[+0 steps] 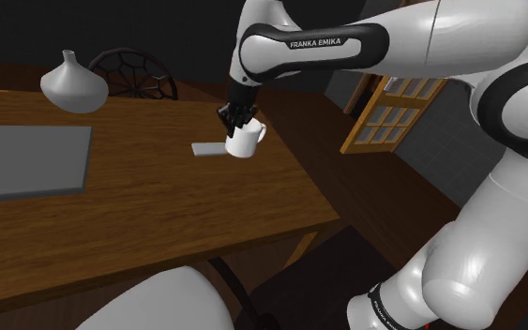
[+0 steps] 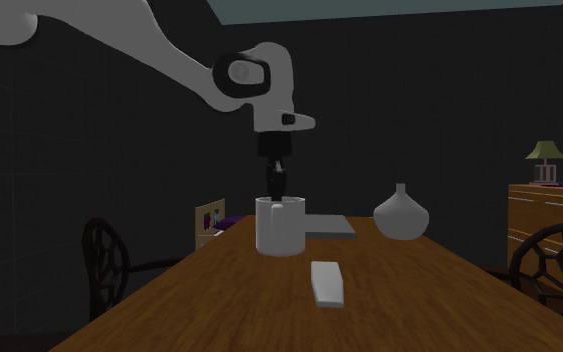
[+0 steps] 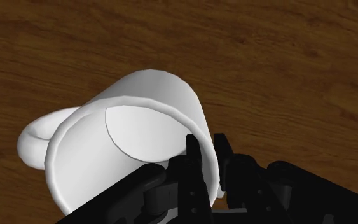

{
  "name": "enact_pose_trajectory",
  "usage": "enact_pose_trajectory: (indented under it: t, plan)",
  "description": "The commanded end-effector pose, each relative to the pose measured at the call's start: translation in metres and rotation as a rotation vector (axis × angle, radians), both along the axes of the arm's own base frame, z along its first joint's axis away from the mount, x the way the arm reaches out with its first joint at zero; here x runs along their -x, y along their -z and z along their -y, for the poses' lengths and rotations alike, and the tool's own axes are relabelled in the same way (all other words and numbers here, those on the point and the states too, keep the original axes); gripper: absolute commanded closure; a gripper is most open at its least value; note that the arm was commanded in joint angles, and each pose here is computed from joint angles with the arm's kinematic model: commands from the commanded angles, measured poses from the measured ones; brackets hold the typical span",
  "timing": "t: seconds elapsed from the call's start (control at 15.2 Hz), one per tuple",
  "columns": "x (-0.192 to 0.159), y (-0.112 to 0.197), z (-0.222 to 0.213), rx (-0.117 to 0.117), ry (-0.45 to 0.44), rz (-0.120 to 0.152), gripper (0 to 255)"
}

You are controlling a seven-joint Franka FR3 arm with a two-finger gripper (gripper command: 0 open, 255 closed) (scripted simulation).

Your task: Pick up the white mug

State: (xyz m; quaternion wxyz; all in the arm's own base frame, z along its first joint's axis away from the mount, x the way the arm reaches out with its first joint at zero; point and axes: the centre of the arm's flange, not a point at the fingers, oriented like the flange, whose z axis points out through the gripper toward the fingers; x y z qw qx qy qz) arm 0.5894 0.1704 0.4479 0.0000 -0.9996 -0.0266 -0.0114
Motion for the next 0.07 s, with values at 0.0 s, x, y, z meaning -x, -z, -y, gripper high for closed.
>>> enact_pose_trajectory:
  t: [0.0]
  plan:
    - [-0.0006, -0.0030, 0.0001, 0.000, 0.000, 0.000, 255]
